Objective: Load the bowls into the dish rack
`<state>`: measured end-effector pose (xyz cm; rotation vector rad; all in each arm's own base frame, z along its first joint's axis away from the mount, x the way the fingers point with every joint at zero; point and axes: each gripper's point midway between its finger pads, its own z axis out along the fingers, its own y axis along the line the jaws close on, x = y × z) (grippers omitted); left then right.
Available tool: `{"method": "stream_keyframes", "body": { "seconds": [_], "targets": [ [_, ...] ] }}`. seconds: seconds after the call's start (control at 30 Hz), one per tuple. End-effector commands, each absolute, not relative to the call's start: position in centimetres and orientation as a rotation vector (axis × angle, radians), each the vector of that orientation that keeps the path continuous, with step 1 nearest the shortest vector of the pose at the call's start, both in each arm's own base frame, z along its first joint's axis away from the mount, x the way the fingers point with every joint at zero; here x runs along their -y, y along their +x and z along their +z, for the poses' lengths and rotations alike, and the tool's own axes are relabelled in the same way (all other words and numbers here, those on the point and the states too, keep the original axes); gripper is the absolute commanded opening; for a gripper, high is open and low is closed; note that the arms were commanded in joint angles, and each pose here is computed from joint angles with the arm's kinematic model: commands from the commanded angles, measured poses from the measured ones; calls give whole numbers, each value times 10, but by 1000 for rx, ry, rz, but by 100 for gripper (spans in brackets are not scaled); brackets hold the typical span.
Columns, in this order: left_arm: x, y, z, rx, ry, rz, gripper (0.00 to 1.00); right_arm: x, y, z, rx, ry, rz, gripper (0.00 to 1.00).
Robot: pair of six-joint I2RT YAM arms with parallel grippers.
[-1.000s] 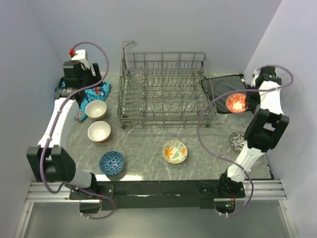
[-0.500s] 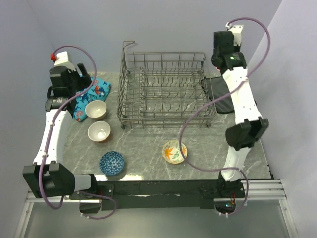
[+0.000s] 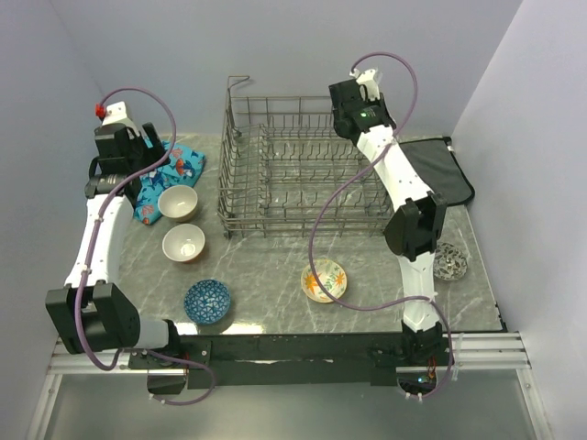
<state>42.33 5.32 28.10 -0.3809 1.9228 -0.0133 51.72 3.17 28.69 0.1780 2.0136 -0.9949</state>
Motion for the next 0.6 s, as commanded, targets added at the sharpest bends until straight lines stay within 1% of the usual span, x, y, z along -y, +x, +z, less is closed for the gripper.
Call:
{"method": "stream_keyframes", "body": {
  "seconds": [0.0, 0.13, 0.23, 0.57],
  "targets": [
    [-59, 427, 284, -1900, -399, 15, 84, -19, 511, 322, -1869, 305, -1079, 0],
    [-56, 428, 281, -1906, -410, -11, 84, -22, 499, 289, -1969, 220, -1110, 0],
    [-55, 426, 283, -1903, -411, -14, 84, -24, 501, 274, -1985, 218, -1123, 0],
    [-30, 423, 284, -1908, -321, 61, 87, -39, 504, 242, -2008, 198, -1149, 0]
  ]
}}
